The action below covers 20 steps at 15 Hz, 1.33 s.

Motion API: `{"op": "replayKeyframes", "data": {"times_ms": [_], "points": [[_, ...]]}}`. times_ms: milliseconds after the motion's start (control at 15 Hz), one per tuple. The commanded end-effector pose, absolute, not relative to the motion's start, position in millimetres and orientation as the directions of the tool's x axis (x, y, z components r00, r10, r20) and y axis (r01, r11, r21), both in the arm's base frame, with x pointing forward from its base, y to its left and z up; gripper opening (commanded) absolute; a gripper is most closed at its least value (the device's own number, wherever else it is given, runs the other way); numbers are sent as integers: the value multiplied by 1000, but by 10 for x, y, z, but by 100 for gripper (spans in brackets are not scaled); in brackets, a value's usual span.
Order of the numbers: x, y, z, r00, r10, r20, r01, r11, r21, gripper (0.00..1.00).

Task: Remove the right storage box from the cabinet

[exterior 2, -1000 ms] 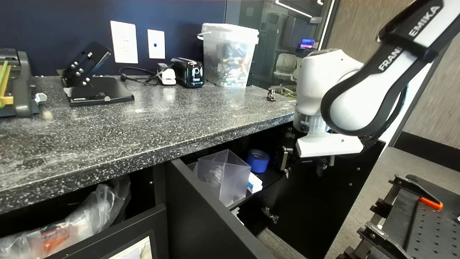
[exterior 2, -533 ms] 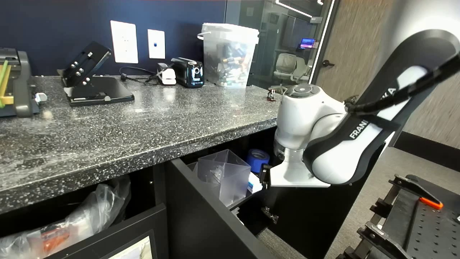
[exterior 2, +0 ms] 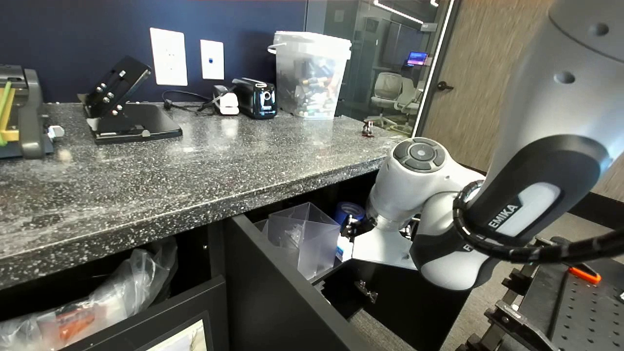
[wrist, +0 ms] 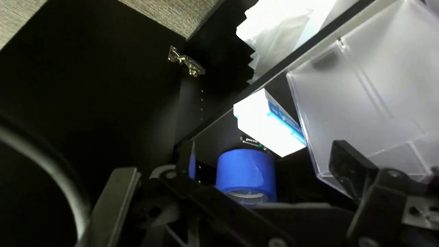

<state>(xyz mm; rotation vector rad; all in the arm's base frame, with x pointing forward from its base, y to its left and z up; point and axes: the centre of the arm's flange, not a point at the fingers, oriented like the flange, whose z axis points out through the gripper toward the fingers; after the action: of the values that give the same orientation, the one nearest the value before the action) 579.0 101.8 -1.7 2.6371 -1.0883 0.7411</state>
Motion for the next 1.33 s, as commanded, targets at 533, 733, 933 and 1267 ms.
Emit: {"op": "replayKeyframes", "data": {"times_ms": [533, 733, 933, 1267], "points": [[6645, 875, -475, 442, -675, 591, -736, -649, -191, 100], [6757, 1016, -535, 453, -672, 586, -717, -665, -208, 100], [6783, 1158, -599, 476, -673, 566, -705, -677, -212, 100], [6824, 1145, -662, 479, -678, 558, -715, -670, -201, 58]]}}
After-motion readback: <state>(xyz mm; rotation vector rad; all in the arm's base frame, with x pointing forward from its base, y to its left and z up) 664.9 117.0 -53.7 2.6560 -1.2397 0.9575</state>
